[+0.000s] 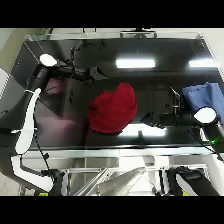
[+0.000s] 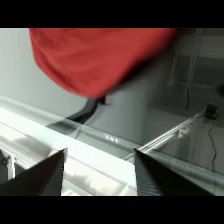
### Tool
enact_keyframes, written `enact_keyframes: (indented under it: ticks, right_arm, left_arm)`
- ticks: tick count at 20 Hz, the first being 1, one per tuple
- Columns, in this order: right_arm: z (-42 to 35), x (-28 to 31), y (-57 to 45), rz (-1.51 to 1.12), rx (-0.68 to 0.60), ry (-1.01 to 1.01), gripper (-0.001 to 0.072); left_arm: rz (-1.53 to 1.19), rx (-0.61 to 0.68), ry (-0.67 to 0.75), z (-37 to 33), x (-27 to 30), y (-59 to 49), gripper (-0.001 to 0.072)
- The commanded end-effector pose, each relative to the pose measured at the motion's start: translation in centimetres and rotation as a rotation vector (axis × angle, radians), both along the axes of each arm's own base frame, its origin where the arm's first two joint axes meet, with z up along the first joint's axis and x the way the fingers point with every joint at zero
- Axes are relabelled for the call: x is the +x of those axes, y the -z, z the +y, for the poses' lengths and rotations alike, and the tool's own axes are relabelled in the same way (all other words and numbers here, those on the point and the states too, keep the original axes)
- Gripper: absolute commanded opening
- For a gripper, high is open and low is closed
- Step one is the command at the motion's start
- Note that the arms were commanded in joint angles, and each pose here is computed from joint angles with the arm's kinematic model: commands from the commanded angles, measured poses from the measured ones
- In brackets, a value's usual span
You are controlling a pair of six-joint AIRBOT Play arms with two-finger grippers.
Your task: Fold the shirts.
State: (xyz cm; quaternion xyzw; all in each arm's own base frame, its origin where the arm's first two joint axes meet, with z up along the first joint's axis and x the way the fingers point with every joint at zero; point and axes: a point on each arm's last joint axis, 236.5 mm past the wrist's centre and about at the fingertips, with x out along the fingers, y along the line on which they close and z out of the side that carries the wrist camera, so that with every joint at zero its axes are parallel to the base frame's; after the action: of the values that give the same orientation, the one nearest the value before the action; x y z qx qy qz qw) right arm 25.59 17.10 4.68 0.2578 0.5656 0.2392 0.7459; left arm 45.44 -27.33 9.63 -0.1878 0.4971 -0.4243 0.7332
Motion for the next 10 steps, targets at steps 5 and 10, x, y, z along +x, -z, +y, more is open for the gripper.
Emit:
enact_keyframes:
  ticks: [5, 10]
  right_arm:
    - [-0.8, 1.7, 2.8, 0.041, -0.026, 0.017, 0.0482]
    - [0.3, 2.2, 8.0, 0.179, -0.028, -0.007, 0.0481]
  left_arm:
    - [0.360, 0.309, 0.017, 9.1, -7.9, 6.2, 0.0710]
    - [0.521, 0.343, -0.046, 9.1, -17.2, 13.8, 0.0709]
